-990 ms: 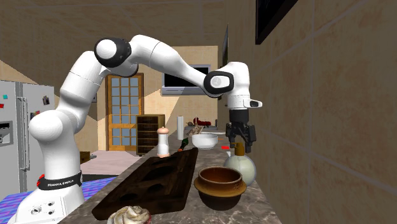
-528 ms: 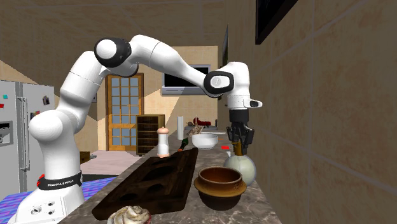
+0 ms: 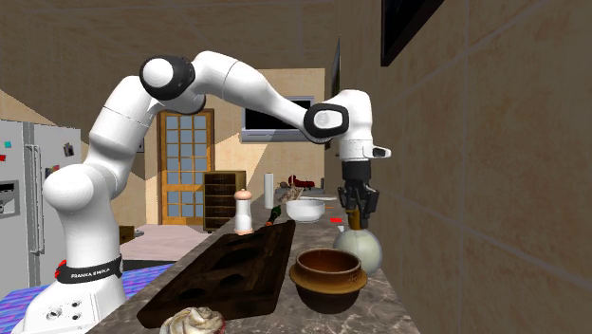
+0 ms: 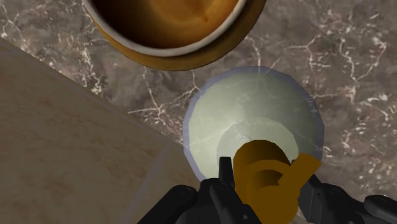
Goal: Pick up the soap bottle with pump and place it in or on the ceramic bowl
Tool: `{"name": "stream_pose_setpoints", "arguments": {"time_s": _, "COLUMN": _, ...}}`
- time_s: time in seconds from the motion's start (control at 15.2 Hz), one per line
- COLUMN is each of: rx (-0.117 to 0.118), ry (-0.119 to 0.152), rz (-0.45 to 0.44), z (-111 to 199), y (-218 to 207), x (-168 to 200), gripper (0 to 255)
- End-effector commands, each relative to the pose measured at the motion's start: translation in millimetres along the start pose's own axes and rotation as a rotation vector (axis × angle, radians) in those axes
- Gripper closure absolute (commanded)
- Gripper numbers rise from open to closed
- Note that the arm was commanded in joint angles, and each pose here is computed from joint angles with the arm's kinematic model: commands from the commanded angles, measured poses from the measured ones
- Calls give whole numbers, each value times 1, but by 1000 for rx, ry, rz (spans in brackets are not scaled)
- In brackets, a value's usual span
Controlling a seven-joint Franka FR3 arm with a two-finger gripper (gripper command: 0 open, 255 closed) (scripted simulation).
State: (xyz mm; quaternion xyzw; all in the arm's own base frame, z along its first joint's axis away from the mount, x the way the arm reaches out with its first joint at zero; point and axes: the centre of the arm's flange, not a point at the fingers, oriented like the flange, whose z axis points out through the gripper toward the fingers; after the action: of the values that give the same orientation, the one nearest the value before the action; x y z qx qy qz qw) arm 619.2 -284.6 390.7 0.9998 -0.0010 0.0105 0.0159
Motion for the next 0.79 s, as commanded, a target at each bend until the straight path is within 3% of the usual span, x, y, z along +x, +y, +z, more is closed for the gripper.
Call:
{"name": "stream_pose_setpoints", "arguments": {"time_s": 0.0, "rx": 0, "ry": 0, "rz": 0, "z": -10, "y": 1, "x": 0, "gripper": 255}}
{"name": "stream_pose_setpoints", "arguments": {"time_s": 0.73, "rx": 0, "ry": 0, "rz": 0, "z": -68, "y": 3, "x": 1, "gripper": 255}}
